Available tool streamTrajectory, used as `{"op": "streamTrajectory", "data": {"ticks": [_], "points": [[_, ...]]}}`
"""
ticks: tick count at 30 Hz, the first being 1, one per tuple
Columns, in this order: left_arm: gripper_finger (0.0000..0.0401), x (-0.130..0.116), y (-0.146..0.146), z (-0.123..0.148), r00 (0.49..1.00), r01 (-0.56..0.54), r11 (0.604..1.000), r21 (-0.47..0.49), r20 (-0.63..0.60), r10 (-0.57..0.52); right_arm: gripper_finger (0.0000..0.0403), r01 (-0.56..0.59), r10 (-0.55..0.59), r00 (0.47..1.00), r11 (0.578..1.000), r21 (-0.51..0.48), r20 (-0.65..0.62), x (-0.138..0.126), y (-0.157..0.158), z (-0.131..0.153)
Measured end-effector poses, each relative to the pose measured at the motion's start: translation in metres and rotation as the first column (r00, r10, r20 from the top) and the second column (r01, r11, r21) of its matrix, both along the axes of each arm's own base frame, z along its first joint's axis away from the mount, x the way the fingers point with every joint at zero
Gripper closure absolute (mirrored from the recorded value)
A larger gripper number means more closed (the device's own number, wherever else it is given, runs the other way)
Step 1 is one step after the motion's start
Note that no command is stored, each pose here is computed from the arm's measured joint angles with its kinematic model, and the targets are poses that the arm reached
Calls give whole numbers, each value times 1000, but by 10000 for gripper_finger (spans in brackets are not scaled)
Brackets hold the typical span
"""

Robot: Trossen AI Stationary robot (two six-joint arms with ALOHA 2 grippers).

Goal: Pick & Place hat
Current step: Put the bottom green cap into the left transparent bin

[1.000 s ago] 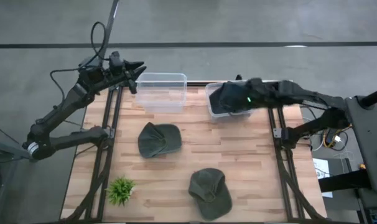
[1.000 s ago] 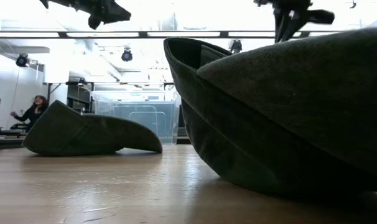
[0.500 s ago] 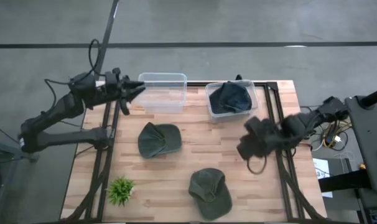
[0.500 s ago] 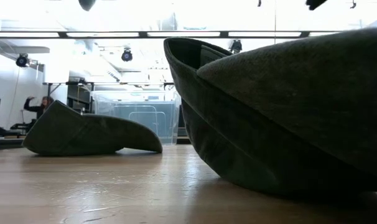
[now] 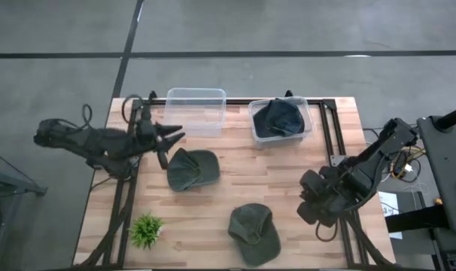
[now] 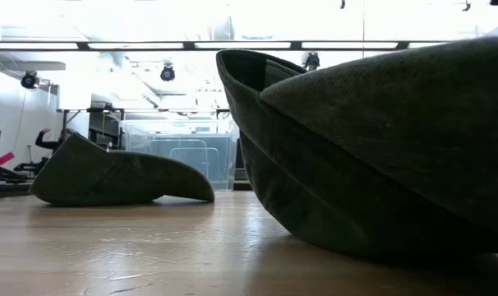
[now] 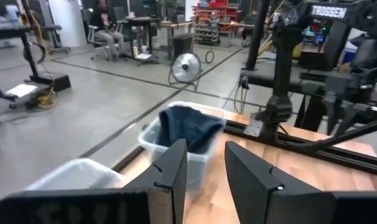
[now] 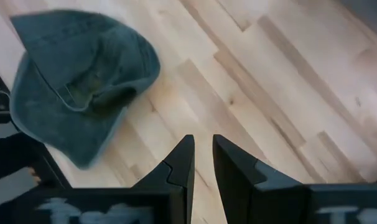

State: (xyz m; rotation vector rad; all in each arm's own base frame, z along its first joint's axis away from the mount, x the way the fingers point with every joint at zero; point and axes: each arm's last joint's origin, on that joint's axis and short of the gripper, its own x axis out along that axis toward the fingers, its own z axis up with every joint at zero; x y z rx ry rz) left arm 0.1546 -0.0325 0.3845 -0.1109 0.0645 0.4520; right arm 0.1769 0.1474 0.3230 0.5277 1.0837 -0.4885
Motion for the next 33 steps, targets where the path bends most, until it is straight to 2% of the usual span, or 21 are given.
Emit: {"op": "streamTrajectory", "data": {"ticks": [5,11,17,20,27,33], "points": [[298,12,-24,-10,999,50,995,-90,-5,-51,349,-15,16,1000,1000,28,-24,5,6,-5],[298,30,-43,-29,996,65,978,-197,-49,-76,349,-18,13,999,994,106,48,16,16,-11],[298,40,-52,-44,985,98,948,-303,-105,-135,349,-14,15,1000,987,158,-6,27,28,-27],[298,39,-55,-48,976,121,932,-341,-130,-175,349,9,-3,999,987,162,-41,34,33,-37],[298,26,-56,-51,970,98,905,-413,-164,-180,347,26,-10,996,982,185,-84,56,39,-58],[298,17,-59,-56,959,82,896,-437,-209,-190,306,57,-40,994,983,173,-98,71,39,-73]]}}
